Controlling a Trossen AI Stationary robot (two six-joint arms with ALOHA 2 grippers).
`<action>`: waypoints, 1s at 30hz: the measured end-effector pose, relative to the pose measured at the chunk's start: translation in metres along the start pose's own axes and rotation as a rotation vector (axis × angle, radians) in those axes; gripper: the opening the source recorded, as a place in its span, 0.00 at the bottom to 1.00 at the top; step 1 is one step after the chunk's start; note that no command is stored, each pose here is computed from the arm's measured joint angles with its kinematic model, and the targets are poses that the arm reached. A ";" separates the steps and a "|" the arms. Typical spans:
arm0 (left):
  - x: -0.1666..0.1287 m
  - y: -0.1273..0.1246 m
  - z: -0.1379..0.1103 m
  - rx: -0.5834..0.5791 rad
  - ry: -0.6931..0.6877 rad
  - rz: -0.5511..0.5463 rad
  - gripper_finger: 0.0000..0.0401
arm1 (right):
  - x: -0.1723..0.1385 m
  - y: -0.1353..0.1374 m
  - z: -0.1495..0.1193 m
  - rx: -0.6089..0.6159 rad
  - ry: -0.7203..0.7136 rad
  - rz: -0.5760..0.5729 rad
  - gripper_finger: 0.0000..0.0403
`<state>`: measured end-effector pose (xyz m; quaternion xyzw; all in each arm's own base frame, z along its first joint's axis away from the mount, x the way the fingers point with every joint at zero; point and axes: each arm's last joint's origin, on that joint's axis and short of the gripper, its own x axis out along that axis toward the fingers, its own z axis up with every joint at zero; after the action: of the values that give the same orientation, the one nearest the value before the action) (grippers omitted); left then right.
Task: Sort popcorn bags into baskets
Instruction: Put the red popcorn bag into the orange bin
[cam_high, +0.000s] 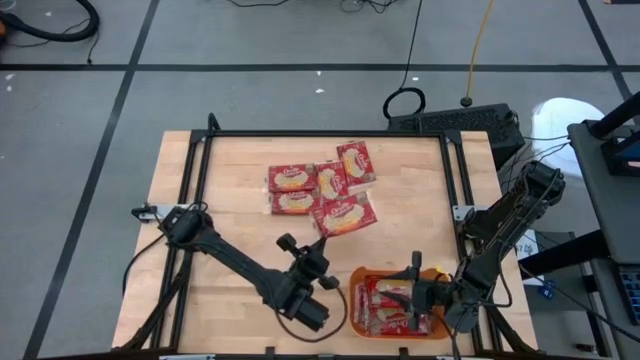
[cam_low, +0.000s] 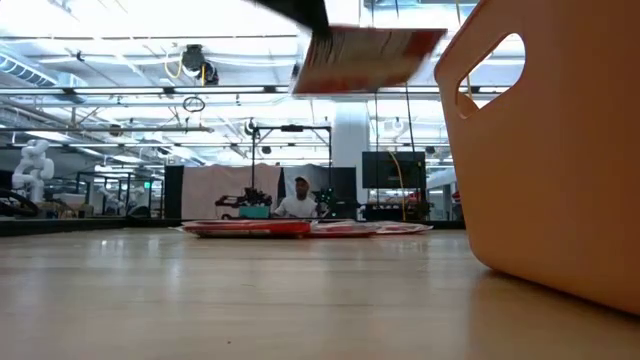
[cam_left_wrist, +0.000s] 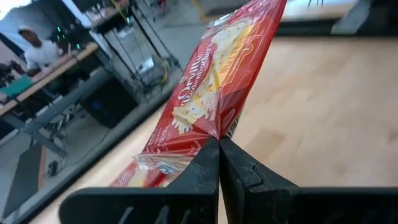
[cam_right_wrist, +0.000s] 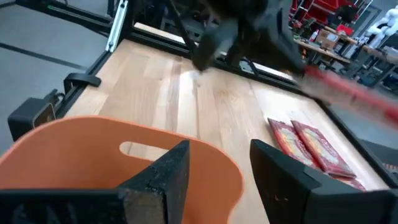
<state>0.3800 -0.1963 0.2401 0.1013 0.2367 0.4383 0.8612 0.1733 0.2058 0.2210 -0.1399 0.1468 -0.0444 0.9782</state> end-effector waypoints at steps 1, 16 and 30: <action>-0.005 0.001 0.004 -0.007 -0.020 -0.001 0.00 | 0.000 0.000 0.000 -0.009 0.002 -0.002 0.40; -0.106 0.003 0.030 0.015 -0.279 -0.126 0.00 | -0.007 -0.006 0.008 -0.094 -0.092 -0.108 0.40; -0.167 -0.026 0.054 0.076 -0.356 -0.443 0.00 | -0.007 -0.014 0.044 -0.278 -0.360 0.142 0.40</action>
<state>0.3407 -0.3437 0.3304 0.1545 0.1144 0.2058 0.9595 0.1797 0.2052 0.2671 -0.2681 -0.0156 0.0708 0.9607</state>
